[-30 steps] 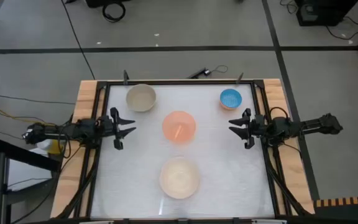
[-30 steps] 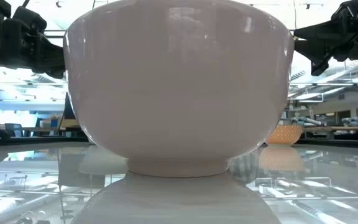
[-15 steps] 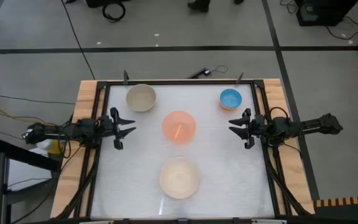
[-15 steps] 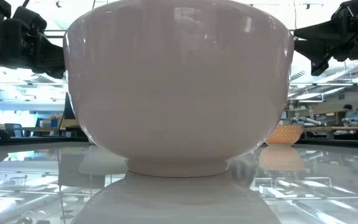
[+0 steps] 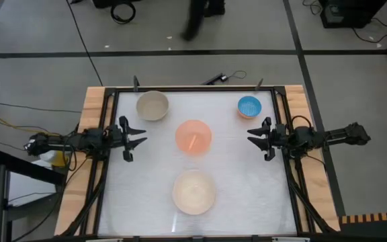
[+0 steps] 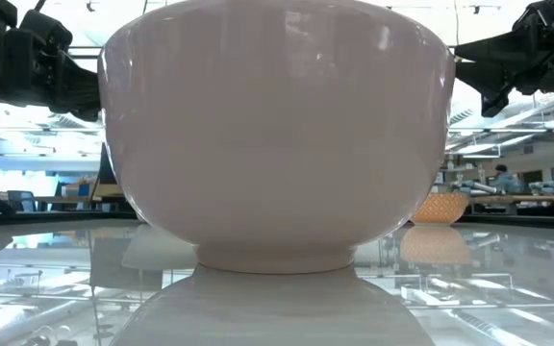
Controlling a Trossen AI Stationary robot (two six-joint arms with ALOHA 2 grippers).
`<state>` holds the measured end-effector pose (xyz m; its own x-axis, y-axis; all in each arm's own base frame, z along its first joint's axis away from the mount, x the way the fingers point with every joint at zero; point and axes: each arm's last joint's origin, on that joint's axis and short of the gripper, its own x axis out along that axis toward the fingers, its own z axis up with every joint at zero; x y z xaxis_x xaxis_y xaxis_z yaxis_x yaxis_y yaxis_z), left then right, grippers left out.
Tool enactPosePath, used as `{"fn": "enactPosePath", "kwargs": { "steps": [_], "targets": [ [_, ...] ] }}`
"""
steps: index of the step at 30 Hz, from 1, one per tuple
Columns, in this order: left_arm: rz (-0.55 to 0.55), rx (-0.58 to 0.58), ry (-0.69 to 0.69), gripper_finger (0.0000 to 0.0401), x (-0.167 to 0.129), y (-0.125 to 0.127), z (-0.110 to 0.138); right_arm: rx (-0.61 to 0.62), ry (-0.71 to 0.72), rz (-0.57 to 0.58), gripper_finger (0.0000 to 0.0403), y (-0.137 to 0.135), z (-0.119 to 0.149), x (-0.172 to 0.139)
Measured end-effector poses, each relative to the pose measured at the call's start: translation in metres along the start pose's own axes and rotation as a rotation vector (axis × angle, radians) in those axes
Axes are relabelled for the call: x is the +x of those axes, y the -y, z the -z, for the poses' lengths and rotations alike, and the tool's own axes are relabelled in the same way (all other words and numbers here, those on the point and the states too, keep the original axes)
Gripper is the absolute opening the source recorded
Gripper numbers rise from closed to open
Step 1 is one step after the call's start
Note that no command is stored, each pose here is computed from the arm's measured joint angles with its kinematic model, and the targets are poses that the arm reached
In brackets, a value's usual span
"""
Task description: Nest bowls inside each other
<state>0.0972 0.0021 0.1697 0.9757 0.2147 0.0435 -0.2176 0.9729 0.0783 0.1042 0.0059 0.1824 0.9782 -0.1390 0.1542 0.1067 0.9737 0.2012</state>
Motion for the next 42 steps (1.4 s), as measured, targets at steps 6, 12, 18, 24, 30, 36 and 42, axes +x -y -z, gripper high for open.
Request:
{"fn": "enactPosePath", "kwargs": {
  "steps": [6, 12, 18, 24, 30, 36, 42],
  "targets": [
    [0.0, 0.0, 0.0, 0.0142, 0.0, 0.0, 0.0, 0.0, 0.0, 0.0, 0.0158, 0.0, 0.0, 0.0],
    [-0.001, 0.0, 0.002, 0.0142, 0.0, 0.0, 0.0, 0.004, 0.045, 0.062, 0.0158, 0.002, -0.004, 0.0],
    [-0.003, -0.003, 0.009, 0.0142, 0.0, 0.0, -0.001, 0.015, 0.088, 0.098, 0.0158, 0.003, -0.008, 0.0],
    [-0.012, -0.025, 0.084, 0.0142, 0.0, -0.001, -0.008, -0.052, 0.087, 0.113, 0.0158, 0.004, -0.008, 0.0],
    [-0.018, -0.075, 0.176, 0.0142, -0.002, -0.002, -0.017, -0.048, 0.087, 0.11, 0.0158, 0.003, -0.008, 0.0],
    [-0.021, -0.09, 0.217, 0.0142, -0.002, -0.003, -0.021, -0.071, 0.107, 0.215, 0.0158, 0.007, -0.009, -0.001],
    [-0.033, -0.111, 0.136, 0.0142, -0.001, -0.002, -0.013, 0.078, 0.154, 0.448, 0.0158, 0.015, -0.009, -0.002]
  ]
}}
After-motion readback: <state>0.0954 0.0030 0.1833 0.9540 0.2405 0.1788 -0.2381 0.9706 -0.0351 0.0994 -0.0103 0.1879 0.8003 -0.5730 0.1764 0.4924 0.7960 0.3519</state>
